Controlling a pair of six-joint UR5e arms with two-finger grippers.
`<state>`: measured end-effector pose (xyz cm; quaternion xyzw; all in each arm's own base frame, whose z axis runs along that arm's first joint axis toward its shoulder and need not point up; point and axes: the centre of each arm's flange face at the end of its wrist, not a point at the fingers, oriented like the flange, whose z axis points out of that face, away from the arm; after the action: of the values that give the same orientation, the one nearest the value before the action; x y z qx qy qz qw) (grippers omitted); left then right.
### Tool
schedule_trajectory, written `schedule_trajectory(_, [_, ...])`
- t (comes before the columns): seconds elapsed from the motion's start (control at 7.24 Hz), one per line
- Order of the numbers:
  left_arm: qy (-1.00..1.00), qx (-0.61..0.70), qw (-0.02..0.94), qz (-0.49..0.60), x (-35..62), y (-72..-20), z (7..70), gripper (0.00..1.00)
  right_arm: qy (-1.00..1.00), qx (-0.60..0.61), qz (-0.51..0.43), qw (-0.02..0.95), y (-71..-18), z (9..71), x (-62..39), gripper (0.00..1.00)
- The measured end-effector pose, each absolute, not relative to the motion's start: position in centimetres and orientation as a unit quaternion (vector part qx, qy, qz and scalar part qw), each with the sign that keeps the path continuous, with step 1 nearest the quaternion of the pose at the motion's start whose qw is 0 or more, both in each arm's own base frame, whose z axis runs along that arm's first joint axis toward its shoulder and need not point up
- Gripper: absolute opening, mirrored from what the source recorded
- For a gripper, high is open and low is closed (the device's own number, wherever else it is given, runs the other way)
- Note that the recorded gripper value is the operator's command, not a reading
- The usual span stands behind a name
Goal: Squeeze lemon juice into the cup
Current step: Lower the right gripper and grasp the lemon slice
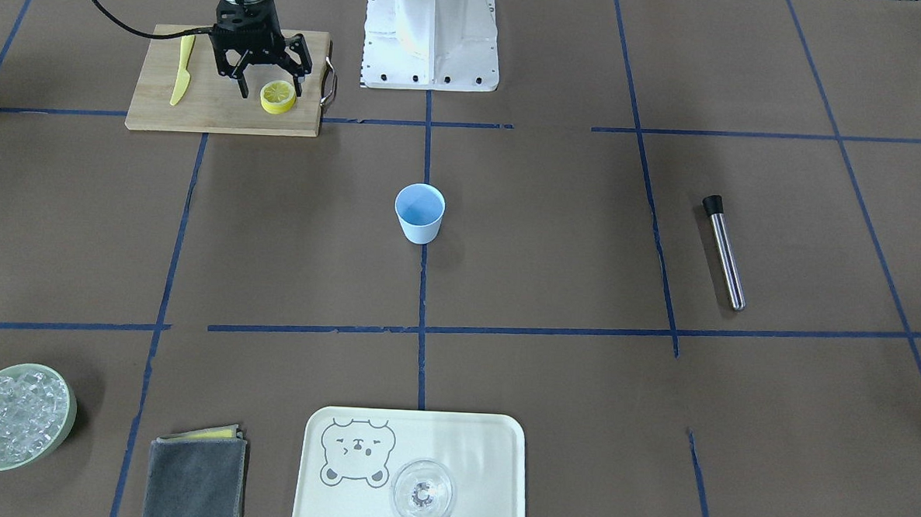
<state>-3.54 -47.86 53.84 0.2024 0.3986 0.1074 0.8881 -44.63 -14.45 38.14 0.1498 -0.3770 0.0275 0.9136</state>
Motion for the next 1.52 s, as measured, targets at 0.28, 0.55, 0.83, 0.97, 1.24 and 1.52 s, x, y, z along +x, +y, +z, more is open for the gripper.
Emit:
schedule_trajectory(0.28, [0.398,0.203,0.888,0.108,-3.54,-47.84,53.8,1.0,-0.372,0.151,0.025,0.915,-14.2,38.64,-45.12,0.91])
schedule_trajectory(0.55, [0.398,0.203,0.888,0.108,-3.52,-47.84,53.8,1.0,-0.369,0.151,0.023,0.917,-14.05,38.94,-45.28,0.89])
schedule_trajectory(0.83, [0.398,0.202,0.888,0.107,-3.53,-47.8,53.86,1.0,-0.369,0.15,0.021,0.917,-13.84,38.96,-45.37,0.83])
schedule_trajectory(0.97, [0.398,0.202,0.888,0.107,-3.54,-47.78,53.87,1.0,-0.369,0.15,0.02,0.917,-13.75,38.94,-45.42,0.78])
schedule_trajectory(1.24, [0.398,0.201,0.888,0.107,-3.55,-47.71,53.96,1.0,-0.37,0.149,0.019,0.917,-13.69,38.91,-45.45,0.68])
schedule_trajectory(1.52, [0.398,0.201,0.889,0.107,-3.55,-47.67,54.01,1.0,-0.37,0.149,0.019,0.917,-13.66,38.89,-45.46,0.49])
